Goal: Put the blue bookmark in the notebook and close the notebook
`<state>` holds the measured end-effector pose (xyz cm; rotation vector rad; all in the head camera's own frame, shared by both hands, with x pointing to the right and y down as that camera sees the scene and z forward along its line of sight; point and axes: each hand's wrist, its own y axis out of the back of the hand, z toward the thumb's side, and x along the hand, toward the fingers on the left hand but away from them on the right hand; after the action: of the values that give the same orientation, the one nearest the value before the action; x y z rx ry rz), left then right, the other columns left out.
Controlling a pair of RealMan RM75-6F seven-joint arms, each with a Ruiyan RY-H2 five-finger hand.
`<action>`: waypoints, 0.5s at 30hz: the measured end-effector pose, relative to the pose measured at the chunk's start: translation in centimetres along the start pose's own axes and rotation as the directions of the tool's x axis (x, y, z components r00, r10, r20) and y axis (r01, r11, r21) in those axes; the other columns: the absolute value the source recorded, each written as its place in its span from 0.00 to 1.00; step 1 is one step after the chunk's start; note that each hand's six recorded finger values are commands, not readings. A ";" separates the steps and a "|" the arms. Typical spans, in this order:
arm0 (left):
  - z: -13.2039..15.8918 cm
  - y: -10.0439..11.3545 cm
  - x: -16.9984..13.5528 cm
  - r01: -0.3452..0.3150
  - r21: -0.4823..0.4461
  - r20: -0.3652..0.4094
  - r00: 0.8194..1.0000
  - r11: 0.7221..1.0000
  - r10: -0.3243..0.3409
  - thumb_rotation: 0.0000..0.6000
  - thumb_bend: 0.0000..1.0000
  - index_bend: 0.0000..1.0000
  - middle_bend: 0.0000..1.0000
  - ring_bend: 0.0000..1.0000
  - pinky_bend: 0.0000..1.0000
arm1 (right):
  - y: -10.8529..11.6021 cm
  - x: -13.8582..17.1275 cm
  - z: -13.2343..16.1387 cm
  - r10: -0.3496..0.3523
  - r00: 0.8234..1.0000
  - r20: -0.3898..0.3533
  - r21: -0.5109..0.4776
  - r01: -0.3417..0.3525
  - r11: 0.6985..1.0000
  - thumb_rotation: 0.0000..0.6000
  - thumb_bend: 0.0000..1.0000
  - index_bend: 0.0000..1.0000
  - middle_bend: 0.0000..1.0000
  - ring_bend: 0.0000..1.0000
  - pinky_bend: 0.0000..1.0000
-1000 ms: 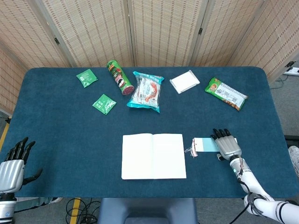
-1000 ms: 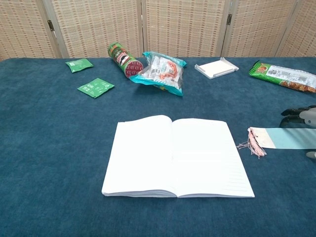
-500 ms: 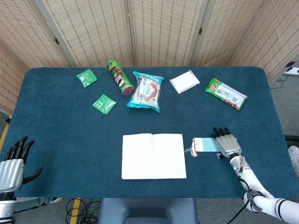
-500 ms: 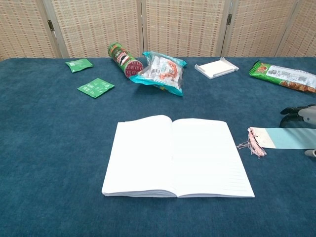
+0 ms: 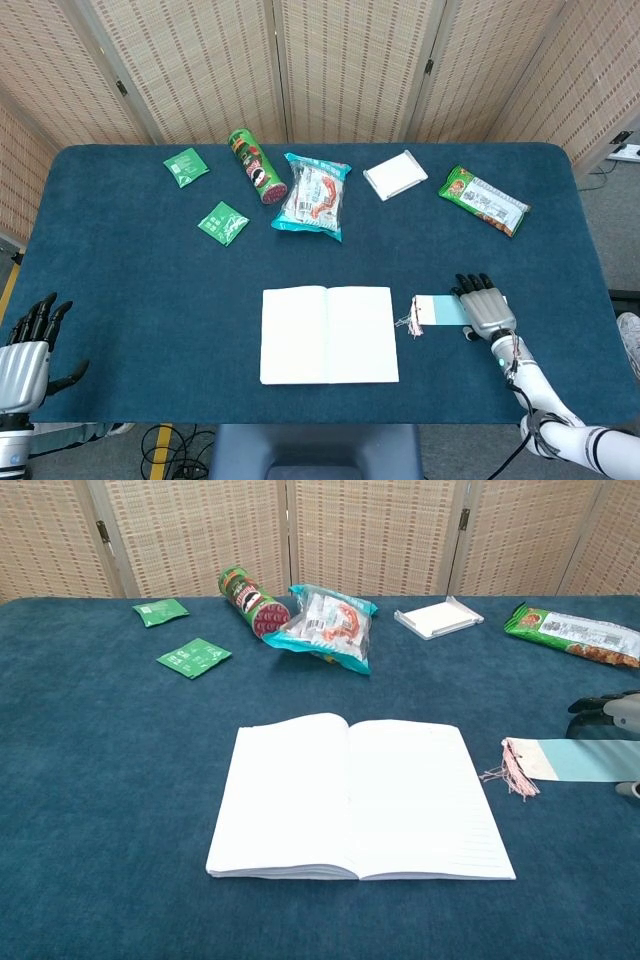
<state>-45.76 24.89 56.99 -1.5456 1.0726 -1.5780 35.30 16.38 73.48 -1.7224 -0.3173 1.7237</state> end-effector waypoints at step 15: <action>-0.3 -0.3 -0.2 0.004 -0.007 -0.002 1.000 1.000 -0.004 1.00 0.25 0.13 0.00 0.01 0.16 | -0.2 0.5 0.0 -0.019 1.000 0.012 -0.014 0.020 1.000 1.00 0.30 0.33 0.06 0.00 0.00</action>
<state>-46.04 25.19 57.18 -1.5524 1.0778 -1.5801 35.46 16.87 73.18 -1.7141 -0.3512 1.7223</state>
